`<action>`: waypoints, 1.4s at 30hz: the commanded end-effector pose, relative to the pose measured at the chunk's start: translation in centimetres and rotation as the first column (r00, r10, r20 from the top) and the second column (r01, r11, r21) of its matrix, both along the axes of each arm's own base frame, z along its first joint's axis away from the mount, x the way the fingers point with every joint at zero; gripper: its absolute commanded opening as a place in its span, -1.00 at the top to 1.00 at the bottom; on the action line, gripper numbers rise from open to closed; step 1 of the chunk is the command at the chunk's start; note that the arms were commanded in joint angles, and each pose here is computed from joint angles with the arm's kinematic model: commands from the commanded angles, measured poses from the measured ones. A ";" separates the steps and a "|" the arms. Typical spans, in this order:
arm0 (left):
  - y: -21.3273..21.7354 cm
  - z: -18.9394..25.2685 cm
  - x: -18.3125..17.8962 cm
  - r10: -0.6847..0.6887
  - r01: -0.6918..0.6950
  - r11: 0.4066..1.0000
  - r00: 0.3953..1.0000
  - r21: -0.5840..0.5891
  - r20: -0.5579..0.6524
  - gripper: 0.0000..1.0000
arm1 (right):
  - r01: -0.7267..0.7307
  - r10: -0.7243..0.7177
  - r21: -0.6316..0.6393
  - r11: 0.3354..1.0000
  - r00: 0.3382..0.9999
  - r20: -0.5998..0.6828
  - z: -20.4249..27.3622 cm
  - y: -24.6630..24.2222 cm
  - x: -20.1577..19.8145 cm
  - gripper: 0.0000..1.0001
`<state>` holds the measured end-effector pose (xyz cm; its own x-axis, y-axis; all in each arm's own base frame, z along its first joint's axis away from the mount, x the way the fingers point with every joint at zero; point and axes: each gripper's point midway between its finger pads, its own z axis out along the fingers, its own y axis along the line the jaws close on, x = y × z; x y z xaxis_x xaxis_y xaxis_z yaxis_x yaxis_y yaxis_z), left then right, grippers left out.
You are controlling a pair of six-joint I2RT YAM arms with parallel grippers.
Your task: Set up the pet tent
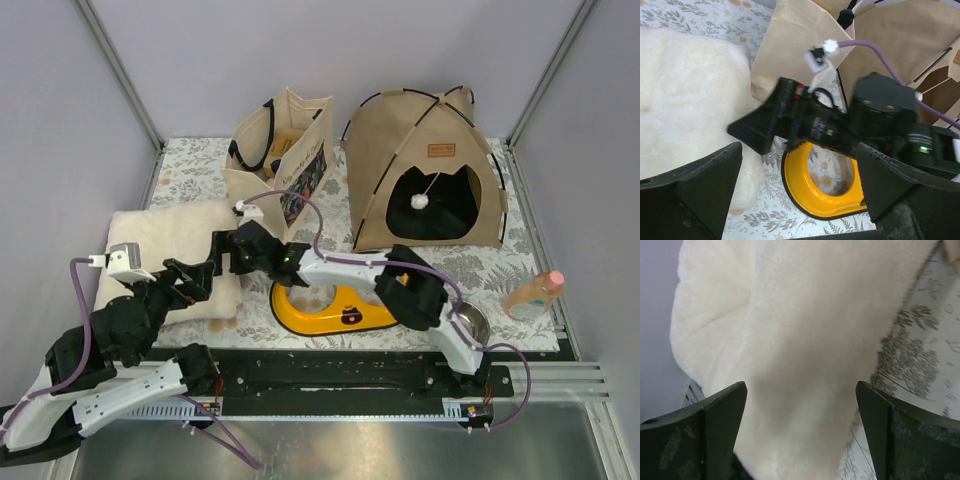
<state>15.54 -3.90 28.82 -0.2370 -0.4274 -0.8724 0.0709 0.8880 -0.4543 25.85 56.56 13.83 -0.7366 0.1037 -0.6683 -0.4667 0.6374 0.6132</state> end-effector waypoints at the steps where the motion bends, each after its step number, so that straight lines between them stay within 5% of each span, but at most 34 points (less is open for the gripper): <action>1: 1.9 0.7 -0.7 0.028 -0.028 0.999 1.000 -0.023 0.009 -0.98 | 0.021 -0.021 0.012 1.000 1.000 -0.022 -1.6 4.1 0.7 -0.99; 3: 2.4 0.7 -1.0 0.034 -0.033 0.999 0.999 -0.037 0.012 -0.98 | 0.004 -0.003 0.009 1.000 1.000 -0.028 -2.8 5.1 0.5 -0.97; 4: 2.5 0.7 -1.1 0.029 -0.029 0.999 0.999 -0.041 0.013 -0.98 | 0.000 -0.001 -0.029 1.000 0.999 -0.039 -4.1 5.0 0.2 -0.80; 9: 3.2 0.7 -1.4 0.038 -0.036 0.997 0.999 -0.075 0.030 -0.98 | 0.038 -0.036 -0.063 0.997 0.999 0.021 -4.1 4.0 1.0 0.67; 11: 3.2 0.5 -1.4 0.038 -0.036 0.997 0.999 -0.073 0.030 -0.98 | 0.053 -0.049 -0.058 0.997 0.997 0.066 -2.3 3.4 1.4 1.00; 19: 3.0 0.6 -1.3 0.039 -0.037 0.997 0.999 -0.068 0.022 -0.98 | 0.065 -0.072 0.034 0.997 0.946 0.317 10.8 -1.6 1.5 1.00; 25: 1.9 2.4 -1.0 0.005 -0.005 1.000 1.000 -0.015 0.014 -0.98 | -0.082 0.061 0.023 0.996 0.874 0.481 19.5 -7.3 -2.4 1.00; 33: -1.0 4.1 -0.4 -0.067 0.069 0.996 0.997 -0.053 0.038 -0.98 | -0.070 0.076 -0.033 0.997 0.818 0.570 23.2 -16.3 -5.2 1.00; 42: -7.5 2.3 0.2 -0.224 0.221 0.969 0.974 -0.106 -0.015 -0.98 | 0.064 -0.019 -0.072 0.995 0.864 0.503 21.3 -27.8 -8.1 1.00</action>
